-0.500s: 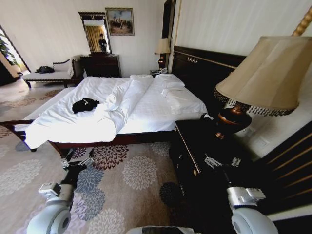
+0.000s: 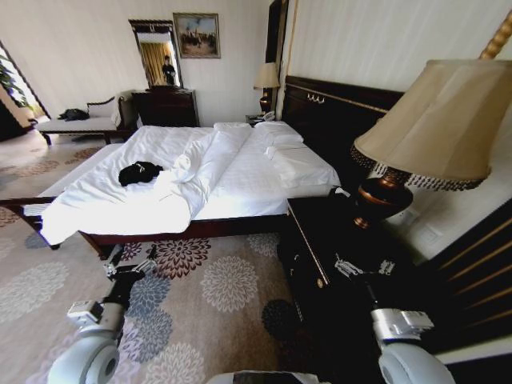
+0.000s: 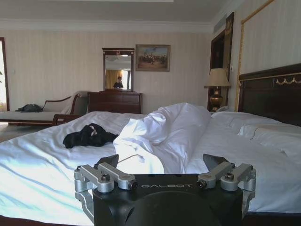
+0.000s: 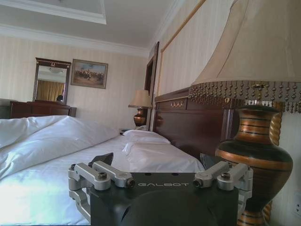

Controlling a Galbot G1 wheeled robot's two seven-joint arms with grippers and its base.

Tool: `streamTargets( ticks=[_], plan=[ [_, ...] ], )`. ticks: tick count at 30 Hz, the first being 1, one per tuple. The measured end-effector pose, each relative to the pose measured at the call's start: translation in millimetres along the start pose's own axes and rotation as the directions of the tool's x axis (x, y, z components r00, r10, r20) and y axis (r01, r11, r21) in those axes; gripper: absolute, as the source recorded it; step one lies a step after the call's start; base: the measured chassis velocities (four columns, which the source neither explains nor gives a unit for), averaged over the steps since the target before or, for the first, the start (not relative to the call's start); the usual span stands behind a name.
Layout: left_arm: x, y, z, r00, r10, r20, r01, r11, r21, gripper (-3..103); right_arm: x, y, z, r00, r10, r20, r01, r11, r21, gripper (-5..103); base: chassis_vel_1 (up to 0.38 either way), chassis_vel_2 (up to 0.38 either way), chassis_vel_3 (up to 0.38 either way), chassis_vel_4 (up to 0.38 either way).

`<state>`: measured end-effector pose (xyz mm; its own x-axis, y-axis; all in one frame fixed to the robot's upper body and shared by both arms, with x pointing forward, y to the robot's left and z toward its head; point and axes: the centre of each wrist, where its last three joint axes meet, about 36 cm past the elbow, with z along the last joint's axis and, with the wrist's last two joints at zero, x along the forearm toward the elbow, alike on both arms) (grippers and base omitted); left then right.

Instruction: Fold the clothes on the bed.

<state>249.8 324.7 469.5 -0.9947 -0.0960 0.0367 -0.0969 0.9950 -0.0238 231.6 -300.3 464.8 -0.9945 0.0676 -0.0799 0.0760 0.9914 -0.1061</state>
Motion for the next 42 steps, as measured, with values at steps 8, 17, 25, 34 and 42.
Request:
streamTargets(
  ticks=[8, 17, 25, 34, 42],
  plan=[
    [2.1, -1.4, 1.3, 1.000, -0.001, -0.006, 0.001, 1.000, -0.001, 100, 0.6, 1.1, 0.6, 1.000, 0.003, -0.002, -0.003, 1.000, -0.002, 100, -0.115, 0.111, 0.129, -0.117],
    [1.5, 1.0, 1.7, 1.000, -0.009, -0.007, 0.009, 1.000, -0.001, 100, 0.6, 1.9, 2.3, 1.000, 0.003, -0.009, -0.003, 1.000, -0.003, 100, -0.153, 0.129, 0.158, -0.145],
    [1.9, -0.3, 2.8, 1.000, -0.011, -0.009, 0.011, 1.000, 0.005, 100, 2.2, 5.0, 4.1, 1.000, 0.002, -0.016, -0.002, 1.000, -0.007, 100, -0.161, 0.149, 0.153, -0.150],
    [5.0, -0.6, 4.2, 1.000, -0.014, -0.017, 0.014, 1.000, 0.005, 100, 2.6, 7.0, 4.8, 1.000, -0.004, -0.018, 0.004, 1.000, -0.009, 100, -0.133, 0.140, 0.146, -0.140],
    [7.8, -1.2, 5.4, 1.000, -0.017, -0.020, 0.017, 1.000, 0.004, 100, 3.5, 9.7, 6.8, 1.000, -0.010, -0.024, 0.010, 1.000, -0.007, 100, -0.149, 0.148, 0.152, -0.171]
  ],
)
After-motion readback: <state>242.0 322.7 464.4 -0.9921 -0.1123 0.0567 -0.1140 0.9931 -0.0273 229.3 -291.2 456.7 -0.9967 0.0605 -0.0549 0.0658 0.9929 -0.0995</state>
